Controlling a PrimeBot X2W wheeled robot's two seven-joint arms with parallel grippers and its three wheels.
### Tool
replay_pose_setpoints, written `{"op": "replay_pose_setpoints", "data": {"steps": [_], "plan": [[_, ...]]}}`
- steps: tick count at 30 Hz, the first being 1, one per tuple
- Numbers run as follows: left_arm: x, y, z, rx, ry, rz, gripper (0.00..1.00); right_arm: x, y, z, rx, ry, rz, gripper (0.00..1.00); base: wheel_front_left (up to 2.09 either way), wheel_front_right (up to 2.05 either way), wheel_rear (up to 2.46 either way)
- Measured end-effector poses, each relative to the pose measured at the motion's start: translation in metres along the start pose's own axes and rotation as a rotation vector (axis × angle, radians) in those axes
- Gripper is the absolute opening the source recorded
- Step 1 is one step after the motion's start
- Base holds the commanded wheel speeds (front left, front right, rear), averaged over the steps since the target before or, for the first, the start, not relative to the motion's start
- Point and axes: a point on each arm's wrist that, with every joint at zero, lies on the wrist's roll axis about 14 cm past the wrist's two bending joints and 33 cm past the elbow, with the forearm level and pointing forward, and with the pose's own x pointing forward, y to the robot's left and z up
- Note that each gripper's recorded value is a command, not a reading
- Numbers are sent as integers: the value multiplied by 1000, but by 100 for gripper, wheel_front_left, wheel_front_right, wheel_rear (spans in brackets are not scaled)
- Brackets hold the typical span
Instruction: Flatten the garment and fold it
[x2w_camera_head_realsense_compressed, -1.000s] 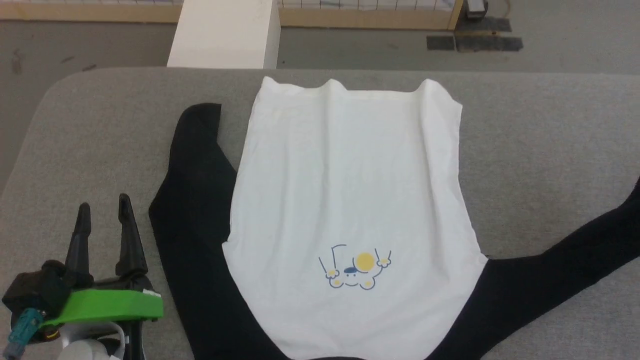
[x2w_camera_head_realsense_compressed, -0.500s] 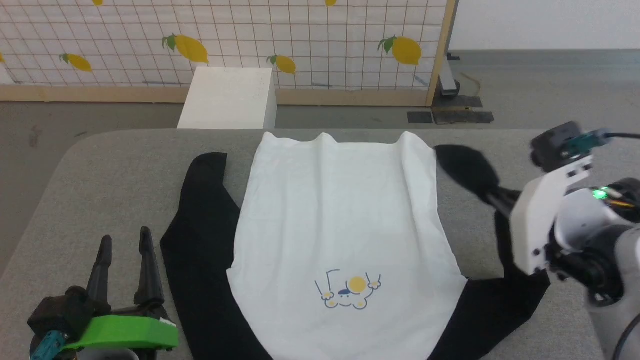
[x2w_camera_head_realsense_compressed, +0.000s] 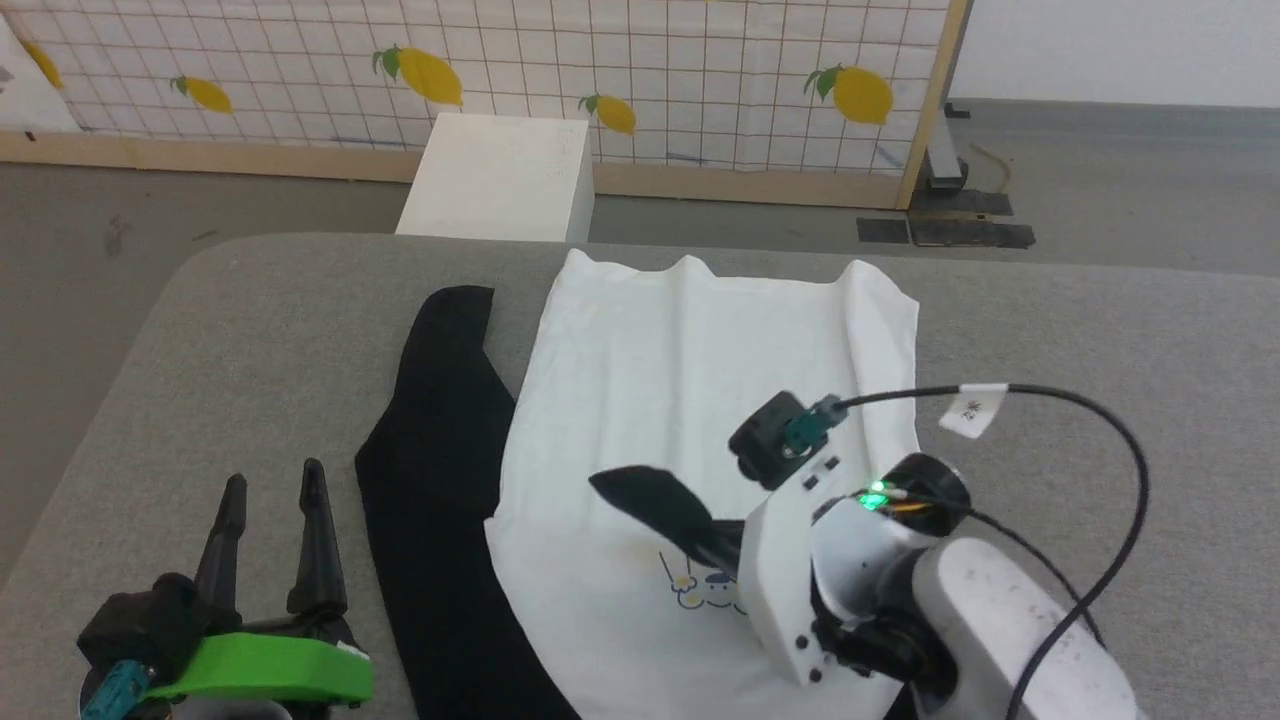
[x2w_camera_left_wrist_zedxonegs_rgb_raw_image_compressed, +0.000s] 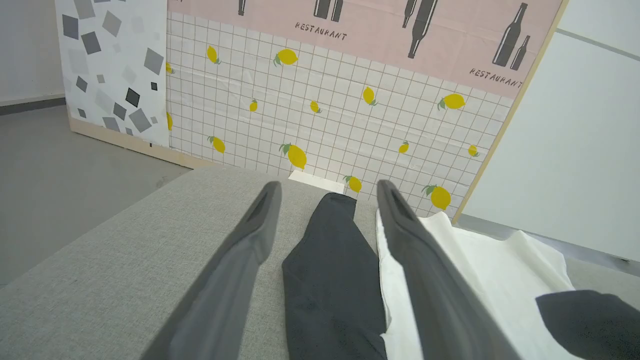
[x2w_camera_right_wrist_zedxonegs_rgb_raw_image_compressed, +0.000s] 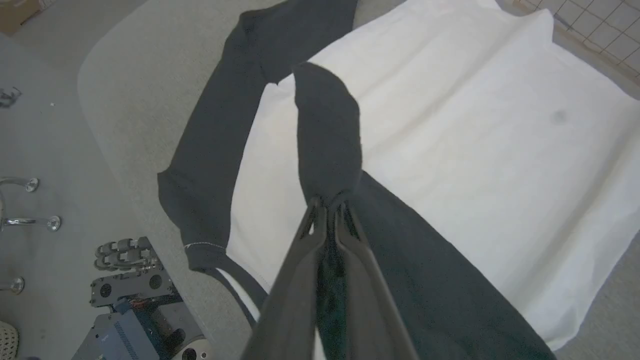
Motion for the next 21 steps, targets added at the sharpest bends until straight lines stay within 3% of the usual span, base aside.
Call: {"op": "replay_pose_setpoints", "data": {"steps": [11,12,15,21], "plan": [[-3,13,-17,3,55,41,100,45,34,-81,11,256,123,0,0,0,0],[-3,13,-18,4,59,43,100,47,36,-83,17,257,135,100,0,0,0],[-2,13,-20,3,64,44,100,49,41,-76,22,223,159,100,0,0,0],[1,9,-20,-1,60,28,100,40,20,-4,84,-53,133,100,0,0,0]]}}
